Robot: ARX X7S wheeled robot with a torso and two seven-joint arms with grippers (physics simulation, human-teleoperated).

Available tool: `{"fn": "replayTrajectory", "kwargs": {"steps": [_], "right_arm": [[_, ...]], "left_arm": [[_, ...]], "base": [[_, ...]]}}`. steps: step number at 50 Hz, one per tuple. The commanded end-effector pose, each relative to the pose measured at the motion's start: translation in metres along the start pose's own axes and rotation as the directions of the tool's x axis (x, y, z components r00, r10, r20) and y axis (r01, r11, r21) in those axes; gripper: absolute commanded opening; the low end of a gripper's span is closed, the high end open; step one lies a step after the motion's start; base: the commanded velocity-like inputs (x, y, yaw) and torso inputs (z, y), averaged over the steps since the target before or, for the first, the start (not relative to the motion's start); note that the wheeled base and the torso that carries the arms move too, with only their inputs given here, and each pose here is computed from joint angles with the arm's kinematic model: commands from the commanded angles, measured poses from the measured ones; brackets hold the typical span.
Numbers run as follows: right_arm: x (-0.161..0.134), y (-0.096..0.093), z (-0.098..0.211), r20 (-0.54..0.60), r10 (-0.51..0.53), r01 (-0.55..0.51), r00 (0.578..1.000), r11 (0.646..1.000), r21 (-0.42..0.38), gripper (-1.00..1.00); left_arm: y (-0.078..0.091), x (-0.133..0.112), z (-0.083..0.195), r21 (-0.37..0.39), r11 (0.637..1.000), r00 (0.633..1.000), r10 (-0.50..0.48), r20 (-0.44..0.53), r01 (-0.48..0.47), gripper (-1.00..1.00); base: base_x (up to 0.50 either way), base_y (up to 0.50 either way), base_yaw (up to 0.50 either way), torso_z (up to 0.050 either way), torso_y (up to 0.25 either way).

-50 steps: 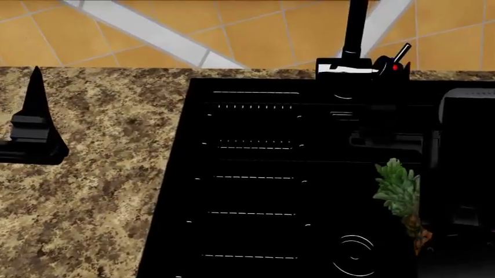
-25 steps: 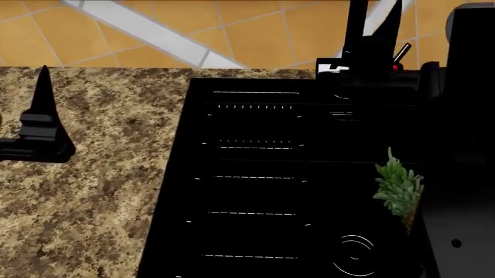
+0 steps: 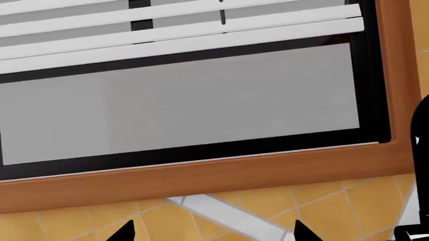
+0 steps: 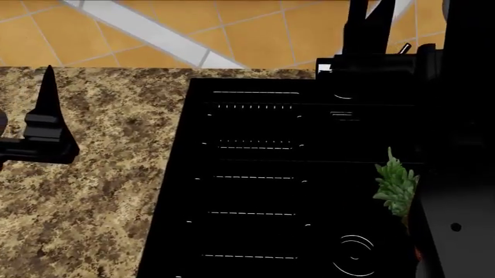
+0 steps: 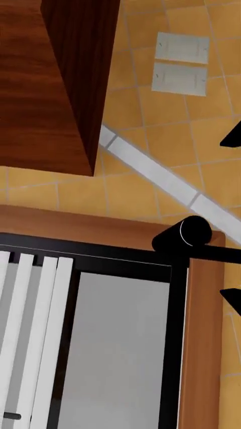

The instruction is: Turn the sink spout to the left.

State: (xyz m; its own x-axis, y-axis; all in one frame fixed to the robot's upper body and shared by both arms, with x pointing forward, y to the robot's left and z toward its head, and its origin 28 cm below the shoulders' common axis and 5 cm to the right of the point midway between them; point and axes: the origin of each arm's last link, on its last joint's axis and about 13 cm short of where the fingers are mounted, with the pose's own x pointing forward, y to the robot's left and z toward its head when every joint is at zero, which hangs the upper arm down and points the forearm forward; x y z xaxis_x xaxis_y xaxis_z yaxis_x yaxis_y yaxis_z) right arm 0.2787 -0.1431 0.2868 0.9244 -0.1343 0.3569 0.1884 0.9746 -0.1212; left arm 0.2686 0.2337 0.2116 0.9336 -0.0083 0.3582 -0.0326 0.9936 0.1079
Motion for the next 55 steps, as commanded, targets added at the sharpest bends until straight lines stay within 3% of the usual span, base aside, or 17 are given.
{"fn": "replayTrajectory", "kwargs": {"steps": [1,34,55], "right_arm": [[0.01,0.003,0.0,0.006,0.008,-0.008,1.0,1.0,-0.024,1.0],[0.063,0.01,-0.01,-0.016,0.021,-0.021,1.0,1.0,0.001,1.0],[0.076,0.009,-0.021,-0.096,0.008,-0.005,0.995,1.0,0.027,1.0]], "left_arm": [[-0.003,-0.002,0.001,0.042,0.999,1.0,-0.009,0.016,0.008,1.0],[-0.004,-0.001,-0.001,0.053,0.998,1.0,-0.023,-0.008,0.024,1.0],[-0.004,-0.001,-0.001,0.055,0.998,1.0,-0.019,-0.013,0.02,1.0]], "base": [[0.0,0.0,0.0,0.0,0.0],[0.0,0.0,0.0,0.0,0.0],[0.0,0.0,0.0,0.0,0.0]]}}
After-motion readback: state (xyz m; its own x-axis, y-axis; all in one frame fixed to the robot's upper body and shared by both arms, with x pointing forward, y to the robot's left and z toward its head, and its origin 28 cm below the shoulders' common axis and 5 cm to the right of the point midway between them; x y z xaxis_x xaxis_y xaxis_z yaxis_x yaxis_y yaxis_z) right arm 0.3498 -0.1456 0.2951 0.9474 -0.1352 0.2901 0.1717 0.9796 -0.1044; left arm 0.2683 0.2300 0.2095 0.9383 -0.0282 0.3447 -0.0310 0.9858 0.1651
